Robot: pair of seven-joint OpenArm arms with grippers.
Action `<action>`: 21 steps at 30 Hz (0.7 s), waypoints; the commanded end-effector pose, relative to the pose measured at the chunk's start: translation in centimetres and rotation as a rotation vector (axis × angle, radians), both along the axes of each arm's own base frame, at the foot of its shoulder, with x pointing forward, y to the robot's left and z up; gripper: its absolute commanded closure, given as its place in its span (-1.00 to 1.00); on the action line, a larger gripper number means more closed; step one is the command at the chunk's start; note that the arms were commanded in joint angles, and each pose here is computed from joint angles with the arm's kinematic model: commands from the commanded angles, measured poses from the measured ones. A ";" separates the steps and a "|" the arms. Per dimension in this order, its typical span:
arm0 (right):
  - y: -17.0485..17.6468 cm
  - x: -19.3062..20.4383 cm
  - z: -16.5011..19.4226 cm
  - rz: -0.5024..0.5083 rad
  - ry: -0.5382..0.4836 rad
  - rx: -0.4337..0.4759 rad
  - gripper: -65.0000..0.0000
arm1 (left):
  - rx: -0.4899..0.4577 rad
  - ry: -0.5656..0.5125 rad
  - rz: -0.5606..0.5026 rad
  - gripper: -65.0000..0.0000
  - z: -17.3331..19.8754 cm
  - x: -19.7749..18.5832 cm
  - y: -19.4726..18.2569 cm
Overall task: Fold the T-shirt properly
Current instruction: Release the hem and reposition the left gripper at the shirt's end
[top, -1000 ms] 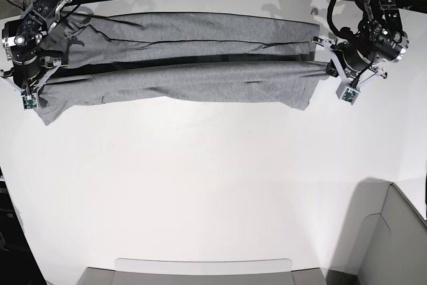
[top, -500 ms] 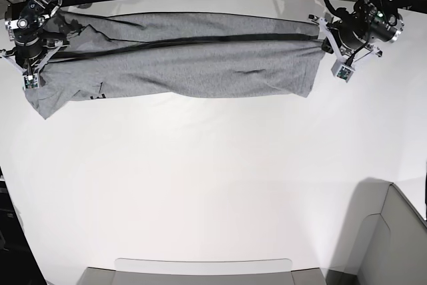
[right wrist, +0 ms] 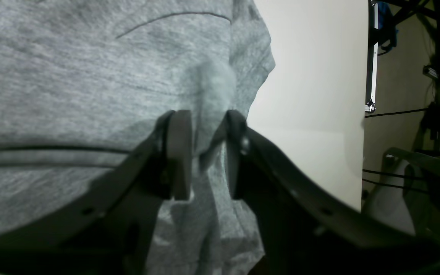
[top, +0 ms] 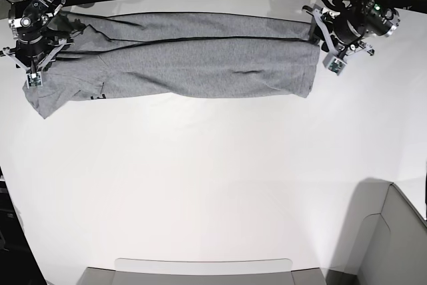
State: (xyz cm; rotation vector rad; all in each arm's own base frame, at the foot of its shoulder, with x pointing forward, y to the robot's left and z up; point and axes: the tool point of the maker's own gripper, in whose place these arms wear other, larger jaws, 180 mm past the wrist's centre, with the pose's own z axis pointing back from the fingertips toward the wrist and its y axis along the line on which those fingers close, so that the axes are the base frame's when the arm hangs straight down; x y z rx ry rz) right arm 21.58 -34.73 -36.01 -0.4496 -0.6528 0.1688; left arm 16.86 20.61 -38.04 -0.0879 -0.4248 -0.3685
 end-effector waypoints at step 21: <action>-0.1 0.5 0.2 0.020 -0.013 0.002 0.47 | -0.262 0.108 0.319 0.21 -4.9 1.7 1.1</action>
